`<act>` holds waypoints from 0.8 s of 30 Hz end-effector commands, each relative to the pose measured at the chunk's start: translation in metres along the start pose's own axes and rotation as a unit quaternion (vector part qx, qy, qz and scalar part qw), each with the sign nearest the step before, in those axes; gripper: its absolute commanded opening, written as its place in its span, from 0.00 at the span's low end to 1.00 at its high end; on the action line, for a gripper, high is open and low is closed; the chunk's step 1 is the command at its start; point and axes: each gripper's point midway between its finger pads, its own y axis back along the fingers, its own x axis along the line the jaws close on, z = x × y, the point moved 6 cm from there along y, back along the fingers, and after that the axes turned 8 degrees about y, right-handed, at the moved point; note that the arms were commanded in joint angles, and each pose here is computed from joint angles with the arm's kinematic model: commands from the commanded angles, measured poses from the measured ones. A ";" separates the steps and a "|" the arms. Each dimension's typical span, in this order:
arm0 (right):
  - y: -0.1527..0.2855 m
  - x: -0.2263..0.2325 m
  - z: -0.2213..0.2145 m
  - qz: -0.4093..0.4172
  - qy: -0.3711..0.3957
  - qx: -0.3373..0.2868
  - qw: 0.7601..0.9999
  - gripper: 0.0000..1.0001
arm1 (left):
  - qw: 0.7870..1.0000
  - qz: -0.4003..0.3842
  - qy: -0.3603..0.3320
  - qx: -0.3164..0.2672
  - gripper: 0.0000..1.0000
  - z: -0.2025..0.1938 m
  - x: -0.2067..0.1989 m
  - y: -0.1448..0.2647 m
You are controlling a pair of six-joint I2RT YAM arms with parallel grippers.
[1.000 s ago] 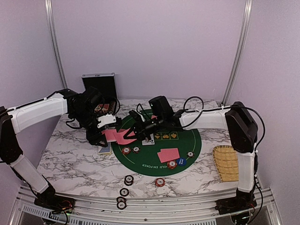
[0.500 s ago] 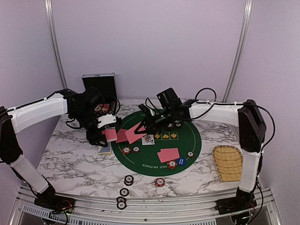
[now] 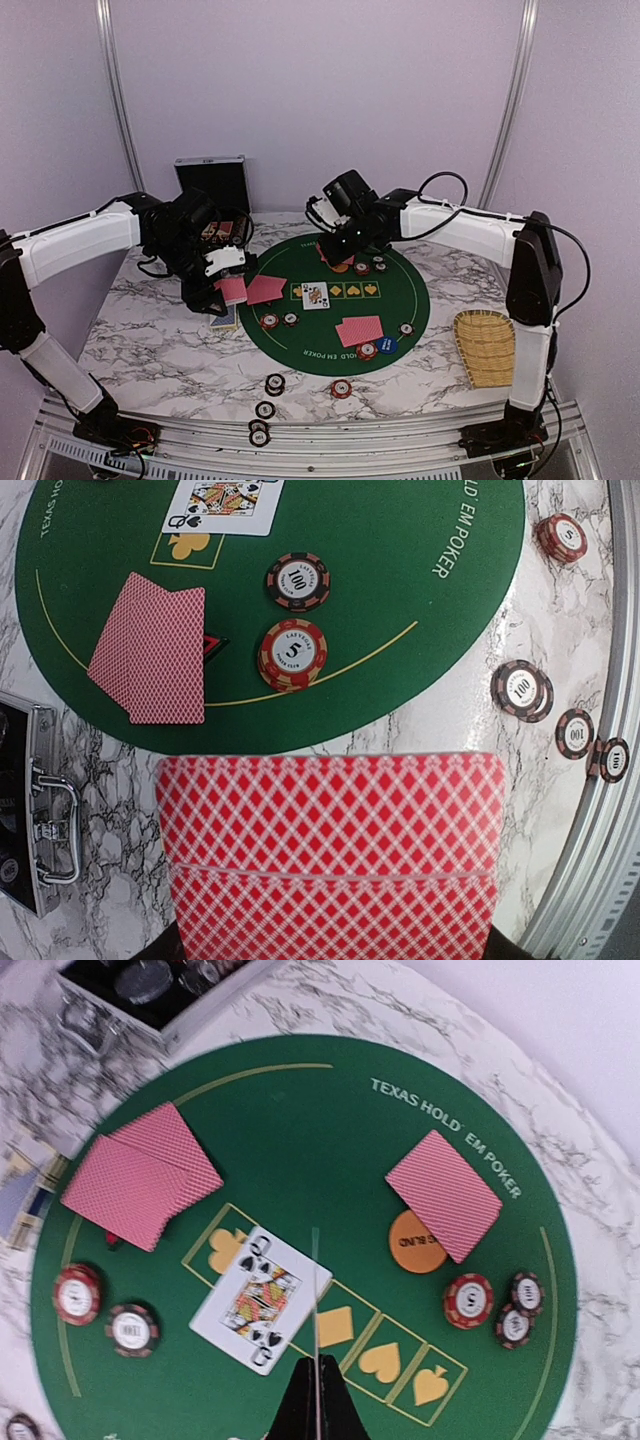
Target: Distribute texas hold em gaming equipment
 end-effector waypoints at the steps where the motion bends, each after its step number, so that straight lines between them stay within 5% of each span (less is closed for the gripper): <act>1: -0.025 0.000 -0.016 -0.191 0.175 0.044 0.965 0.00 | 1.000 0.008 -0.005 -0.008 0.00 -0.003 -0.003 0.008; 12: -0.080 0.007 -0.029 -0.247 0.274 0.070 0.927 0.00 | 1.000 0.006 -0.004 -0.004 0.00 -0.004 -0.004 0.009; 19: -0.097 0.030 -0.044 -0.175 0.278 0.071 0.942 0.00 | 1.000 0.006 -0.003 -0.001 0.00 -0.005 -0.004 0.008; 24: -0.102 0.043 -0.057 -0.144 0.289 0.084 0.943 0.09 | 1.000 0.004 -0.002 -0.003 0.00 -0.003 -0.003 0.008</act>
